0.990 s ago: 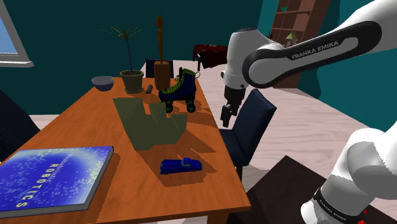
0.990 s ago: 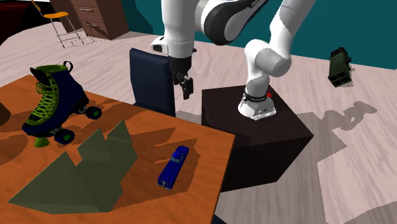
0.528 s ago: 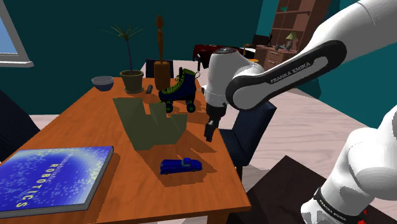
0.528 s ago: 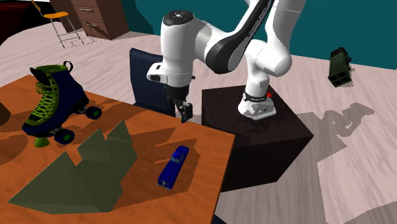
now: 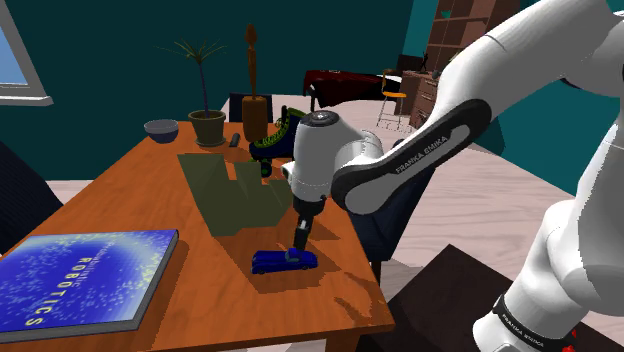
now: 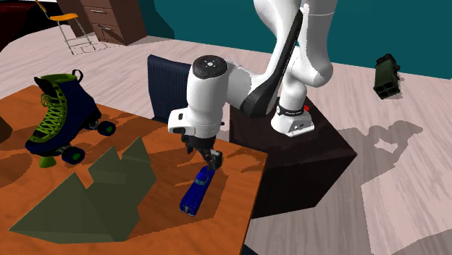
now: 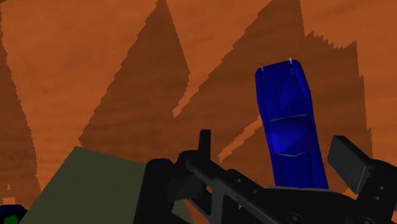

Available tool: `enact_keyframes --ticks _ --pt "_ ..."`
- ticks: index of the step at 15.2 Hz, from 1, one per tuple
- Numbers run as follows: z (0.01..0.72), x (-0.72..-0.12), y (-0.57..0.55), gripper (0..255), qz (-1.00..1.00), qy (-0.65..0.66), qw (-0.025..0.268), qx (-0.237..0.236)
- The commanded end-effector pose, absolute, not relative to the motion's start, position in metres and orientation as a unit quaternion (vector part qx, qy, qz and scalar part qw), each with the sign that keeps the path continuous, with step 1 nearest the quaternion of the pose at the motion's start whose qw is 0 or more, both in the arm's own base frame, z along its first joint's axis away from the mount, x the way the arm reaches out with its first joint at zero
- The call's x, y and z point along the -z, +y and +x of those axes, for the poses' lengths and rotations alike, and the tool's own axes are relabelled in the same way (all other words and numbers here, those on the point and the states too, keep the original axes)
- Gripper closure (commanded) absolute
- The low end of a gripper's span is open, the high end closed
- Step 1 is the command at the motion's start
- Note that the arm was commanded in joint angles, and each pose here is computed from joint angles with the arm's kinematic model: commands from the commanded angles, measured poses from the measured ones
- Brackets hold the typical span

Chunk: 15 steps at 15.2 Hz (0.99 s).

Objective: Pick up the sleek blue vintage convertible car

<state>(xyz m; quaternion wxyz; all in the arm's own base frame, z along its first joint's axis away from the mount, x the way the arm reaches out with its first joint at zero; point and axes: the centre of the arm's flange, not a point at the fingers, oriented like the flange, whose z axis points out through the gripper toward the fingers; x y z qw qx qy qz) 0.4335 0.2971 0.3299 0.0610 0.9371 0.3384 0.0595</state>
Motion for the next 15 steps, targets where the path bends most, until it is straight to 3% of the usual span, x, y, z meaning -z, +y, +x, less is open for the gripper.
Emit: enact_keyframes --ticks 1,12,13,15 --pt "0.434 -0.314 0.319 0 0.928 0.363 0.062 -0.066" --pt "0.434 -0.261 0.336 0 0.919 0.382 0.063 -0.071" --pt "0.433 -0.262 0.336 255 0.919 0.382 0.063 -0.071" --pt "0.433 -0.262 0.336 255 0.919 0.382 0.063 -0.071"
